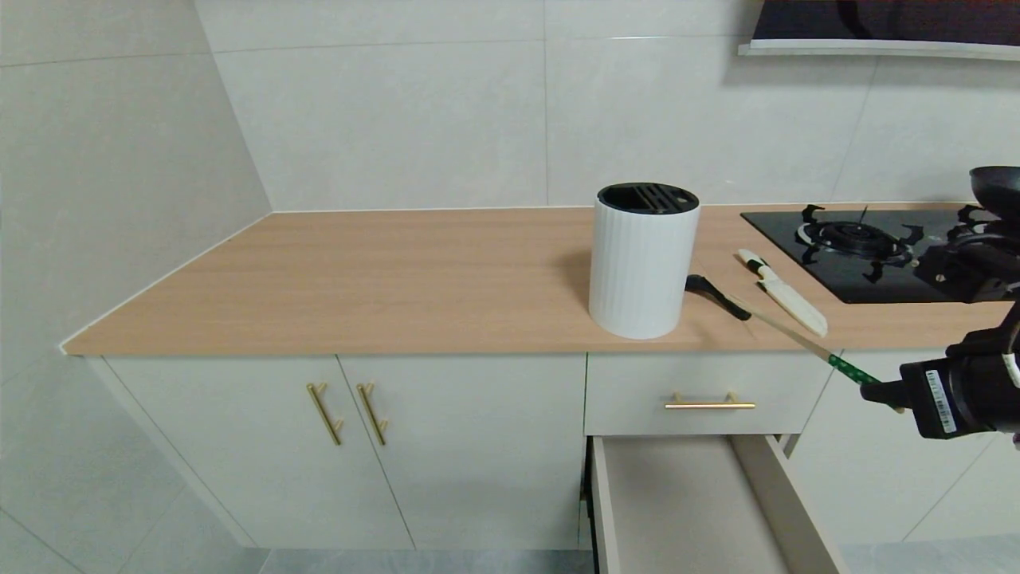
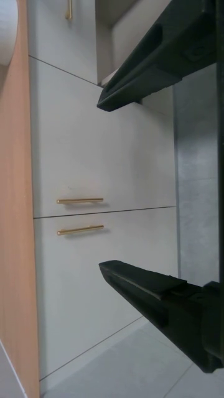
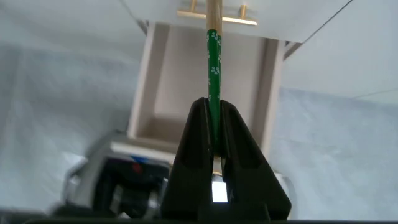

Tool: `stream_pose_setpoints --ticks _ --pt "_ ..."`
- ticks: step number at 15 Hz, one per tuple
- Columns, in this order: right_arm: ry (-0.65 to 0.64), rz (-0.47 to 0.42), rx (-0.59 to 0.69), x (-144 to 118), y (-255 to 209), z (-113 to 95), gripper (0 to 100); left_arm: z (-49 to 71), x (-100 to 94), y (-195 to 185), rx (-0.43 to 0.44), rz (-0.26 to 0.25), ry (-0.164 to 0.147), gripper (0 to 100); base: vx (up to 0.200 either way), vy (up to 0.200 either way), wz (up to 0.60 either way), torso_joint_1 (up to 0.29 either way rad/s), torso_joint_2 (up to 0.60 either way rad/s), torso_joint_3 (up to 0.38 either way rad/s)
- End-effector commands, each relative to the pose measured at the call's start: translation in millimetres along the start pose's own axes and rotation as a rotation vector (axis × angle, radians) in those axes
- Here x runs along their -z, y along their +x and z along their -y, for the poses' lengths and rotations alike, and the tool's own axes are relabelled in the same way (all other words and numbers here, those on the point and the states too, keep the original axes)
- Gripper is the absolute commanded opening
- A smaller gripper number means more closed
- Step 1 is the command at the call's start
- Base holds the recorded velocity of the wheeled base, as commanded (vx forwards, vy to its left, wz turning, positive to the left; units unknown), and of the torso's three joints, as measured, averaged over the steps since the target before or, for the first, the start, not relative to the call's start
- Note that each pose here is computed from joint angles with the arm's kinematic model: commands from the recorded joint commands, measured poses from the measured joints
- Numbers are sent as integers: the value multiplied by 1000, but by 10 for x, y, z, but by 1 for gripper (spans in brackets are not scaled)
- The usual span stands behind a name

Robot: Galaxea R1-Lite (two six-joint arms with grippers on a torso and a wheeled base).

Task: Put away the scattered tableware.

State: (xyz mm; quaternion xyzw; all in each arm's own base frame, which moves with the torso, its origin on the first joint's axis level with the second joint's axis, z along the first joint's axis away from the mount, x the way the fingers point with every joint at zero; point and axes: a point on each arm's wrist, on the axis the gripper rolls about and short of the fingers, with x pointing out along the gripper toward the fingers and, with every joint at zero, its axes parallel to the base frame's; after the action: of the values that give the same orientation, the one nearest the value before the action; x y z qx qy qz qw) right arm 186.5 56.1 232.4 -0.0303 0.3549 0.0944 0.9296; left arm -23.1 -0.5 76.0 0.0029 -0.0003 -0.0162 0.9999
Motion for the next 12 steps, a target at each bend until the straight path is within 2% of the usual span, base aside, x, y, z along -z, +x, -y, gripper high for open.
stream_pose_setpoints --ticks 1,5,12 --pt "-18 12 -40 43 -75 -41 0 0 0 0 0 0 0 100 0 0 0 0 0 0" --pt "-81 -32 -111 150 -26 -204 0 0 0 0 0 0 0 100 0 0 0 0 0 0" --pt "-140 -48 -141 240 -16 -274 0 0 0 0 0 0 0 100 0 0 0 -22 47 31"
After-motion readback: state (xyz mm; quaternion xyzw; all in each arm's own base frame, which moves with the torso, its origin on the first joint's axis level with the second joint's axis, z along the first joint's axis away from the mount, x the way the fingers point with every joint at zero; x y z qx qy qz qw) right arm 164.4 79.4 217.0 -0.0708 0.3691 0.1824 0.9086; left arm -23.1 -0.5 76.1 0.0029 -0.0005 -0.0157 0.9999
